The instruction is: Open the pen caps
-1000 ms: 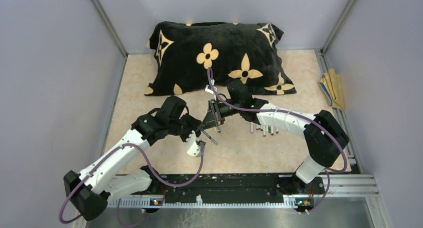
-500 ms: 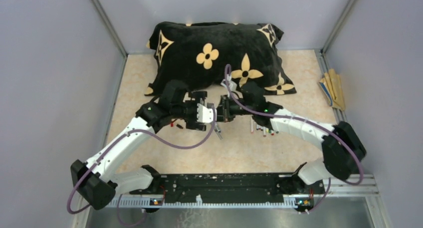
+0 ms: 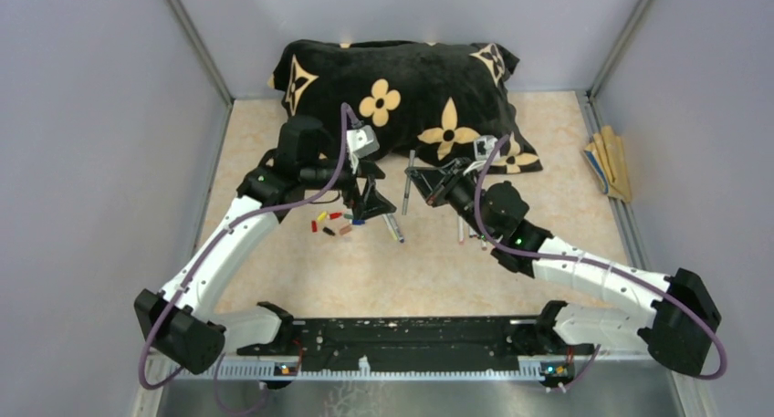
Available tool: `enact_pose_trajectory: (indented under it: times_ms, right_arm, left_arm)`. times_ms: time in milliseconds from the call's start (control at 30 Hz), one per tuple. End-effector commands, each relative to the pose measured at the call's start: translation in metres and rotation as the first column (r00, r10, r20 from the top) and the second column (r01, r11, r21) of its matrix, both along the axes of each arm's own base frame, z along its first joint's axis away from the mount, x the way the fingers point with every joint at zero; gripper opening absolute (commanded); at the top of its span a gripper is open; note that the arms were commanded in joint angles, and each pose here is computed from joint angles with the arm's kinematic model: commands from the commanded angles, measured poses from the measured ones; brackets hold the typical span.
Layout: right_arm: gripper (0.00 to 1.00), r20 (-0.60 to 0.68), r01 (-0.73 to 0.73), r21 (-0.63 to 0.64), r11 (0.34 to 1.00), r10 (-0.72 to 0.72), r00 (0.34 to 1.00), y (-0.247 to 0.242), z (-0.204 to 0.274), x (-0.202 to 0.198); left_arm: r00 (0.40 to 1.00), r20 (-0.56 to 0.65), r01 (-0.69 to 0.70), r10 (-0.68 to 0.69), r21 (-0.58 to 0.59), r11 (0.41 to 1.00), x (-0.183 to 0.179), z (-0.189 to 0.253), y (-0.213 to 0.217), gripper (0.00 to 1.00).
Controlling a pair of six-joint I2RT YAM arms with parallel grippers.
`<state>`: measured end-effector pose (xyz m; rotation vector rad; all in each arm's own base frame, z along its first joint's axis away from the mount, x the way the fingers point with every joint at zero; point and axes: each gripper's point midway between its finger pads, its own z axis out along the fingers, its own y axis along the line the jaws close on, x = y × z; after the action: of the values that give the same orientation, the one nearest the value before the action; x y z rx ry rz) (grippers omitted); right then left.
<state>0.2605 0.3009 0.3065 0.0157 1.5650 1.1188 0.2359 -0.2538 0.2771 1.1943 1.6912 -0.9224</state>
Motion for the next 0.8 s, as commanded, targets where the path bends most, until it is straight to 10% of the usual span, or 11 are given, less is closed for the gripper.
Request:
enact_pose_trajectory:
  times_ms: [0,500,633,767]
  right_arm:
    - [0.0,0.093,0.105,0.156,0.982,-0.12,0.988,0.001,0.065,0.006]
    - [0.0,0.127,0.118,0.257,0.959,-0.154,0.98,0.019,0.099,-0.006]
    - [0.0,0.126,0.111,0.25,0.962,-0.146,0.981,0.025,0.095,-0.011]
    - [0.0,0.128,0.131,0.251,0.959,-0.167,0.978,0.019,0.093,-0.012]
  left_arm:
    - [0.983,-0.166,0.051,-0.083,-0.187,0.981,-0.017,0.041,-0.016,0.99]
    - [0.917,-0.302,0.178,-0.262,-0.279,0.944,-0.046,0.038,-0.023,0.67]
    - [0.936,-0.258,0.174,-0.239,-0.249,0.953,-0.039,0.036,-0.022,0.47]
    - [0.95,-0.212,0.189,-0.228,-0.188,0.964,-0.034,0.023,-0.019,0.05]
